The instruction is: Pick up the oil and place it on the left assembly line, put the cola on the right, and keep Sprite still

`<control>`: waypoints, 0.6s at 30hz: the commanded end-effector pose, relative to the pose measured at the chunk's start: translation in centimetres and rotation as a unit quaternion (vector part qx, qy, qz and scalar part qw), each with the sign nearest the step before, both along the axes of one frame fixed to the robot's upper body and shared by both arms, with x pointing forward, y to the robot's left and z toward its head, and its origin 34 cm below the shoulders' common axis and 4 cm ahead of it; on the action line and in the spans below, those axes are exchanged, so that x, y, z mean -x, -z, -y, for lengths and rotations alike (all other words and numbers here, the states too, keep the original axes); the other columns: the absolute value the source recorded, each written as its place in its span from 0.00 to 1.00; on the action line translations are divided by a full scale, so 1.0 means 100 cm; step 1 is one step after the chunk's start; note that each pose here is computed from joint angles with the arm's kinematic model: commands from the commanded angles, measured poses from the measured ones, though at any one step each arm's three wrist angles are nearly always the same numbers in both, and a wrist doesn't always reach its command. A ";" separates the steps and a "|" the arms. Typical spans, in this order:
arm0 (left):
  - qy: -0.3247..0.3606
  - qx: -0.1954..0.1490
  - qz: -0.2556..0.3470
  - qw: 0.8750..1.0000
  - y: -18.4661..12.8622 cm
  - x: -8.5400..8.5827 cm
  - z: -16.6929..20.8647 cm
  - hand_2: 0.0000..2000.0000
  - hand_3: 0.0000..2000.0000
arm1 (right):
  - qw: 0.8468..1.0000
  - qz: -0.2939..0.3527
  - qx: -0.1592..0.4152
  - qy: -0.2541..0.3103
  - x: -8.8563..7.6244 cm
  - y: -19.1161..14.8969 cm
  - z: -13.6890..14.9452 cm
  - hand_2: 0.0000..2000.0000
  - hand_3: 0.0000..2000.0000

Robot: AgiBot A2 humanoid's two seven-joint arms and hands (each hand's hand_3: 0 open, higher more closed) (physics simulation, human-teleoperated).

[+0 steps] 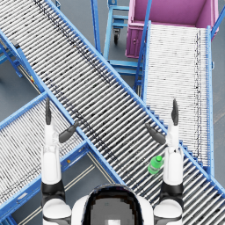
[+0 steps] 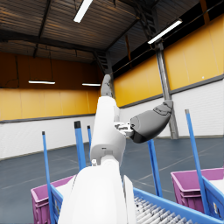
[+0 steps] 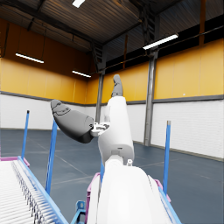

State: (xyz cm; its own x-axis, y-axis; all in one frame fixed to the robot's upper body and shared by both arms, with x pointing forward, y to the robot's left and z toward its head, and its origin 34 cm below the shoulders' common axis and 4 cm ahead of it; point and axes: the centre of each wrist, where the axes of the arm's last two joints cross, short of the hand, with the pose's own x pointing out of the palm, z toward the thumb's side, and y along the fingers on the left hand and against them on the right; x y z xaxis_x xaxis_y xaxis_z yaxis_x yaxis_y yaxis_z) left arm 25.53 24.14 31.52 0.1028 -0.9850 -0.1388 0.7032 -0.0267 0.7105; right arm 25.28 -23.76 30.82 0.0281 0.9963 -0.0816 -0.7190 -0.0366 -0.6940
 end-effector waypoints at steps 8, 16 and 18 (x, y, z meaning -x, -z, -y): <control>-0.037 0.015 0.028 0.999 -0.013 0.004 -0.019 0.00 0.00 | 0.999 0.004 -0.021 0.039 0.004 0.000 0.020 0.00 0.00; -0.061 0.027 0.038 0.997 -0.019 0.005 -0.033 0.00 0.00 | 0.996 0.017 -0.039 0.077 0.006 -0.006 0.042 0.00 0.00; -0.063 0.029 0.036 0.997 -0.018 0.005 -0.034 0.00 0.00 | 0.996 0.018 -0.042 0.083 0.007 -0.006 0.045 0.00 0.00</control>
